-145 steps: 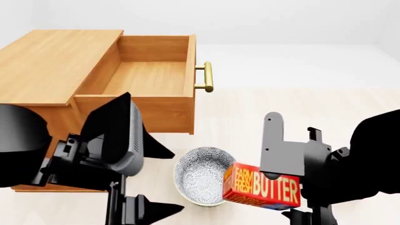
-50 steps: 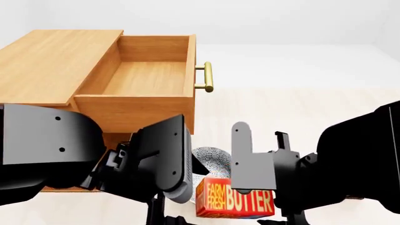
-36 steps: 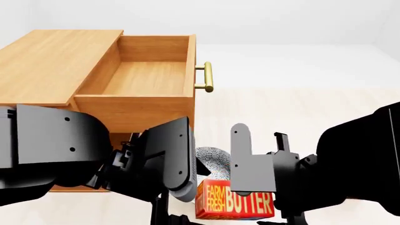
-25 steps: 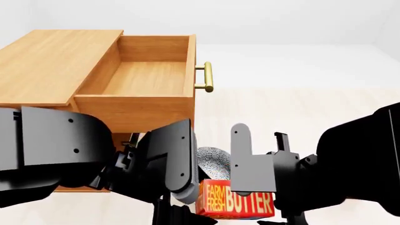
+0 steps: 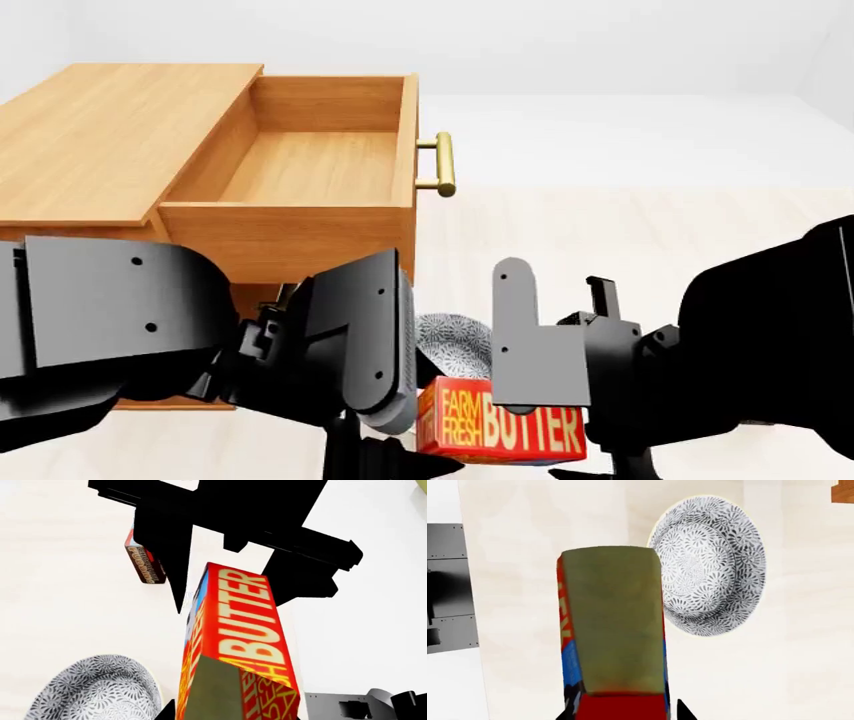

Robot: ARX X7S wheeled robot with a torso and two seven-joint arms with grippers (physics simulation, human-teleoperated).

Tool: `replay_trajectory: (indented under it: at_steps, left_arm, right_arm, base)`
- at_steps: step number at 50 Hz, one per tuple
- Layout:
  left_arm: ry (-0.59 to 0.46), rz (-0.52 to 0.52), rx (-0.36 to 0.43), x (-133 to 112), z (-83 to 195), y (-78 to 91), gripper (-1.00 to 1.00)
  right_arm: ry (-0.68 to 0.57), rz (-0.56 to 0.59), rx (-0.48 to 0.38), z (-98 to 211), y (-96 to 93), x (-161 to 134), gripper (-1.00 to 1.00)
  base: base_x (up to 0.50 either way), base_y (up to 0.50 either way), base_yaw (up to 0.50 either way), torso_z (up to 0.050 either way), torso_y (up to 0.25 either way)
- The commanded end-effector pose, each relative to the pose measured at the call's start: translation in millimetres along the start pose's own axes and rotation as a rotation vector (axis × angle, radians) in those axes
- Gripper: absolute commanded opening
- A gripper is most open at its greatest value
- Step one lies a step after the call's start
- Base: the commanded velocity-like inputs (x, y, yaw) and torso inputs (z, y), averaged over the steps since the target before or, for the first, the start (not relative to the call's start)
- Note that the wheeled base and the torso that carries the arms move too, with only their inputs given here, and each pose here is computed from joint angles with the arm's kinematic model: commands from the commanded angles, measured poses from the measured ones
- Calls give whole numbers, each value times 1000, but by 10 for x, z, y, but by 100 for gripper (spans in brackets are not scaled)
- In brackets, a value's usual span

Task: Put the butter at the back in the top drawer of the cabinet and close it.

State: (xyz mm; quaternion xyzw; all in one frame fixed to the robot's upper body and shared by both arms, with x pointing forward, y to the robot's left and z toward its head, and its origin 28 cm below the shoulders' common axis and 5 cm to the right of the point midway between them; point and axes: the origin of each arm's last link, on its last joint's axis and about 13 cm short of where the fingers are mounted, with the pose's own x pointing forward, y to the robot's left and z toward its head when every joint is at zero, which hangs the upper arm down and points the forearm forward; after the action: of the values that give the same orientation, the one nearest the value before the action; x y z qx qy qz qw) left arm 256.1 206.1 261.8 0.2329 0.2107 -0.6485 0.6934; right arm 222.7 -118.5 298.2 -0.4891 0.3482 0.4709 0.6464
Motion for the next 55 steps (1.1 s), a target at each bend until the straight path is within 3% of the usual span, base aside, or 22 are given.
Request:
replay_trajectory:
  at_steps: [1,32,55]
  left_arm:
    - [-28,-28,3,-18,47,-35,-100]
    - [-51,38,-29,-192,15,52,-100]
    - [-2,133,-70,-441,-164,26,-100]
  right_arm:
    - [-1,-10,-6,19,-19,-17,100]
    - [24,24,45,-120,-29,45,100]
    - [14,-14,105,-256,-22,-57,100]
  base:
    - [0,0,0,0,0]
    - [0,0,0,0,1]
    - [0,0,0,0,1]
